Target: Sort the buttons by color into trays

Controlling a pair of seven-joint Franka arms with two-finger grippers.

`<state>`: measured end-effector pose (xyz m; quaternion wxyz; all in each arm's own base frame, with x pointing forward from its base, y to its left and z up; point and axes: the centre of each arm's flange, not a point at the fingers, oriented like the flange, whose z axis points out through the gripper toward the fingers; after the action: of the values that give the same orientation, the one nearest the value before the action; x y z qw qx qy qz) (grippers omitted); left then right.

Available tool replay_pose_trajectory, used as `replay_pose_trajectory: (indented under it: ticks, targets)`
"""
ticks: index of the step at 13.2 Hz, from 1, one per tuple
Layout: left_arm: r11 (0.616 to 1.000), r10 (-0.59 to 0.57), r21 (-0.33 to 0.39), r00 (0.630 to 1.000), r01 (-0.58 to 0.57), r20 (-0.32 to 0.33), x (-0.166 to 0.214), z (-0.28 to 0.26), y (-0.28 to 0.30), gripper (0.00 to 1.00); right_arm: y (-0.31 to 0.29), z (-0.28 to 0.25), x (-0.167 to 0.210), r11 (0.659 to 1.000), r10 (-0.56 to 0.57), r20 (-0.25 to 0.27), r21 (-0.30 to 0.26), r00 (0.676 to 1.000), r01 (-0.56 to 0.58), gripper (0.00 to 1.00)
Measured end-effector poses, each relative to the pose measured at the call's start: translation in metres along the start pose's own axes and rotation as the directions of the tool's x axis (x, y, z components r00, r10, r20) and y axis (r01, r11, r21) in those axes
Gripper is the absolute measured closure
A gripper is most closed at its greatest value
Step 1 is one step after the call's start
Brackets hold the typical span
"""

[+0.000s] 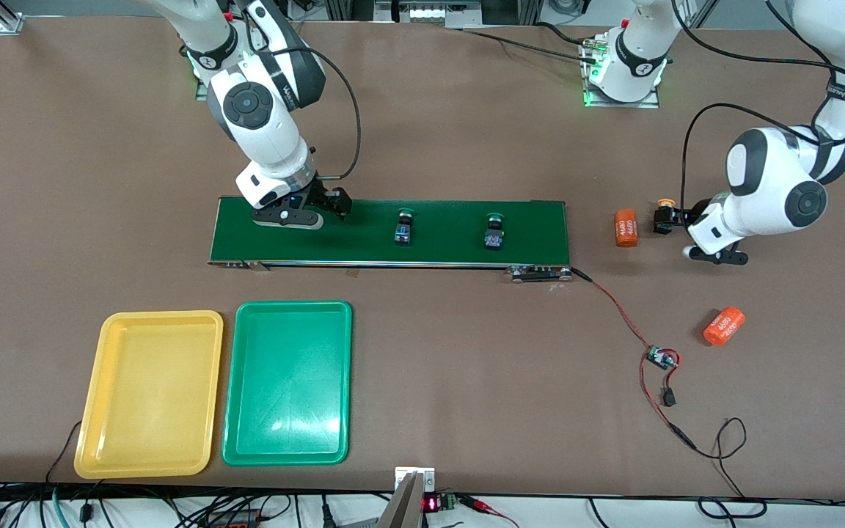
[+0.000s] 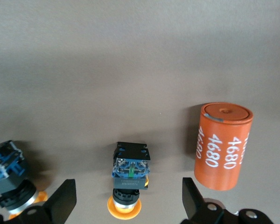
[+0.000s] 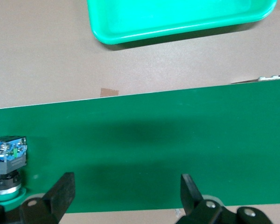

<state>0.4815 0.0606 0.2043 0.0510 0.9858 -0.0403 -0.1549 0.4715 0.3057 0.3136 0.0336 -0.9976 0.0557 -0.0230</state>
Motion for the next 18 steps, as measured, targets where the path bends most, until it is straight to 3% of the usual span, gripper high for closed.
replay_pose_trajectory:
  ticks: [12, 18]
  targets:
    - [1.0, 0.017, -0.004, 1.0, -0.017, 0.002, -0.017, 0.03, 0.004, 0.0, -0.011, -0.001, 0.005, 1.0, -0.007, -0.044, 0.019, 0.999, 0.008, 0.0]
    - [1.0, 0.007, -0.015, 1.0, -0.007, -0.007, -0.016, 0.04, -0.001, 0.0, -0.011, 0.005, 0.004, 1.0, 0.001, -0.038, 0.015, 0.999, -0.001, 0.0]
